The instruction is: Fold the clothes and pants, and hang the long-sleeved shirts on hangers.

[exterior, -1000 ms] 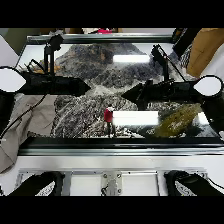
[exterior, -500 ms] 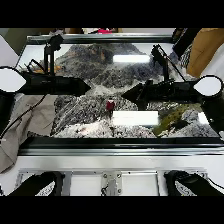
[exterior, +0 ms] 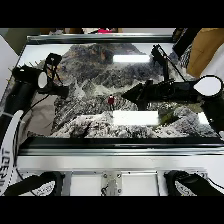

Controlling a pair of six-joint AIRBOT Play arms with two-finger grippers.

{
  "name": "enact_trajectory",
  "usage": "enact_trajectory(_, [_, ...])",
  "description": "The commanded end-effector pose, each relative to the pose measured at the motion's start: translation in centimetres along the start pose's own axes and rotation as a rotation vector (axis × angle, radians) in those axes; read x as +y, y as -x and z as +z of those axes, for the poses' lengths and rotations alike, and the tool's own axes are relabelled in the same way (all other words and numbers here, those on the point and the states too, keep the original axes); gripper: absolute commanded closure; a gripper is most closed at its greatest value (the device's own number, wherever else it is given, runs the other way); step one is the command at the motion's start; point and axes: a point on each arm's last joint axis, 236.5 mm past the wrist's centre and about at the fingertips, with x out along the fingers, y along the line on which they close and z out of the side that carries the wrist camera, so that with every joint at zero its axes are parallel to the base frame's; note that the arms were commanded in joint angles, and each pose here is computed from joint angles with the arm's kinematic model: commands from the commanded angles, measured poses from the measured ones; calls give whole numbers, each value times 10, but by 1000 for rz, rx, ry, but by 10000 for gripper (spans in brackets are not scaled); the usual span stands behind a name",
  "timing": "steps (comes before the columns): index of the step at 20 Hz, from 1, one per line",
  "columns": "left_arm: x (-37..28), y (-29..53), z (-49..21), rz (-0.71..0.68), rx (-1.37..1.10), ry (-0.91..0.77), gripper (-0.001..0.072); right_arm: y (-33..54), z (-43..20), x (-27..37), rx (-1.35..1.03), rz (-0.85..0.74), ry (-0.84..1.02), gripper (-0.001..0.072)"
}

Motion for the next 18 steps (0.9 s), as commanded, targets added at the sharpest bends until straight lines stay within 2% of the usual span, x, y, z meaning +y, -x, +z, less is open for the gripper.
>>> enact_trajectory(1, [66,-74,-35,193,202,42,40,0,0,0,0,1,0,691])
enact_trajectory(4, [88,-125,-70,196,329,139,39,0,0,0,0,1,0,691])
enact_trajectory(7, [77,-167,-87,103,373,219,39,0,0,0,0,1,0,691])
enact_trajectory(13, [79,-185,-74,105,306,209,40,0,0,0,0,1,0,691])
enact_trajectory(14, [80,-185,-72,105,298,209,109,0,0,0,0,1,0,691])
enact_trajectory(16, [80,-185,-71,104,294,209,591,0,0,0,0,1,0,691])
enact_trajectory(17, [80,-184,-70,105,290,210,696,0,0,0,0,1,0,690])
enact_trajectory(18, [82,-180,-68,106,283,213,696,0,0,0,0,1,0,691])
